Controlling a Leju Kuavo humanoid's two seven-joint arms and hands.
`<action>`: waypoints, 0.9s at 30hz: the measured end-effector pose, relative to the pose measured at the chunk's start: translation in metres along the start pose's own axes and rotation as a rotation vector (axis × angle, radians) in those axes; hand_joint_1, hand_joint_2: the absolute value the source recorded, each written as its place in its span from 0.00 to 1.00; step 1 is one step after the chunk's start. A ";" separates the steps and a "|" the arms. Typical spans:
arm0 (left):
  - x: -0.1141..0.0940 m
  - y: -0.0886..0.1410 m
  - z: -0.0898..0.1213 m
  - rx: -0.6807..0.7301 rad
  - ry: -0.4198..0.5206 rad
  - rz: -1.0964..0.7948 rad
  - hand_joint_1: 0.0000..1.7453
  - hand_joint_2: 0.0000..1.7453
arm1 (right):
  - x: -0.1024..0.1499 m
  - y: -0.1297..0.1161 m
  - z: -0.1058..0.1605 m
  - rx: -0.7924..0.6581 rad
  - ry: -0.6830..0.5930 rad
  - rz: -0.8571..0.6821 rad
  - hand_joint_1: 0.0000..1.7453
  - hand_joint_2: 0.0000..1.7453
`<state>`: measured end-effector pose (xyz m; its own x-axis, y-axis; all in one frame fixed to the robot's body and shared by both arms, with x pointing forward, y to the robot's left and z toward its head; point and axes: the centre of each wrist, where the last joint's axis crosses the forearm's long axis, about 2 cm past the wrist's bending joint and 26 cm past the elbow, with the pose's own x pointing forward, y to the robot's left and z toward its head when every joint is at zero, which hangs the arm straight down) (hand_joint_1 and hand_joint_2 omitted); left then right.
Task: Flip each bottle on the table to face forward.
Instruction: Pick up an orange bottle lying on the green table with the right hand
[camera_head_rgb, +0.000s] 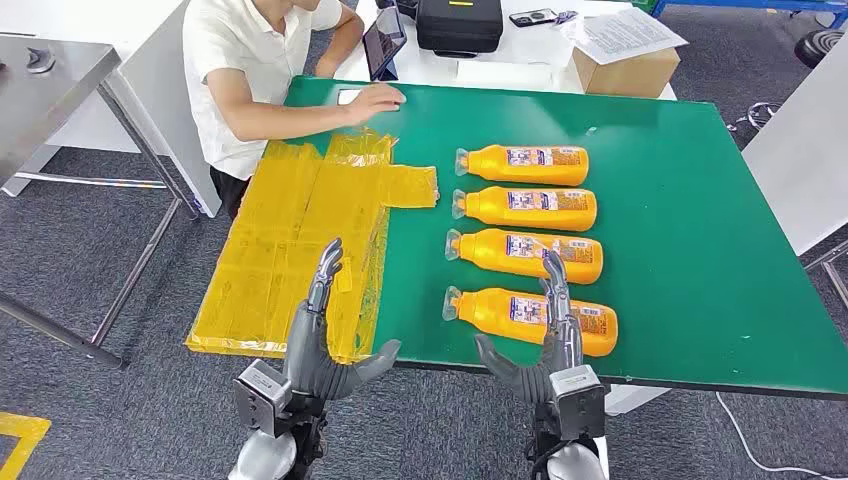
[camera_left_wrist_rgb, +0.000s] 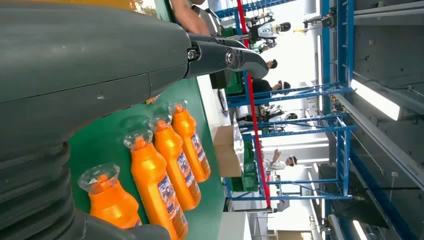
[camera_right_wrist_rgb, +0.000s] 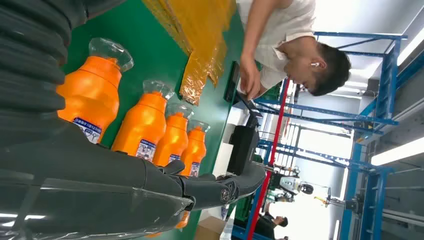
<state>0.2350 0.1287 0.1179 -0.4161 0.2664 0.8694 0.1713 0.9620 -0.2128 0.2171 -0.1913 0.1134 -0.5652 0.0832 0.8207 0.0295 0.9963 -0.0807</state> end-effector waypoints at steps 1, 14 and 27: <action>0.000 0.000 0.000 0.001 0.000 -0.001 0.00 1.00 | 0.000 0.000 0.000 0.000 0.001 0.000 0.00 1.00; 0.000 -0.004 -0.002 -0.026 0.009 0.007 0.00 1.00 | -0.030 -0.043 0.001 0.197 -0.014 0.735 0.00 1.00; -0.002 -0.007 -0.001 -0.032 0.028 -0.003 0.00 1.00 | -0.049 -0.081 0.004 0.312 0.071 0.900 0.00 1.00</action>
<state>0.2358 0.1210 0.1181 -0.3912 0.2615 0.8824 0.1992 0.9601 -0.1963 0.2393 -0.2762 0.0777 -0.3865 0.8267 0.4090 0.2018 0.5085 -0.8371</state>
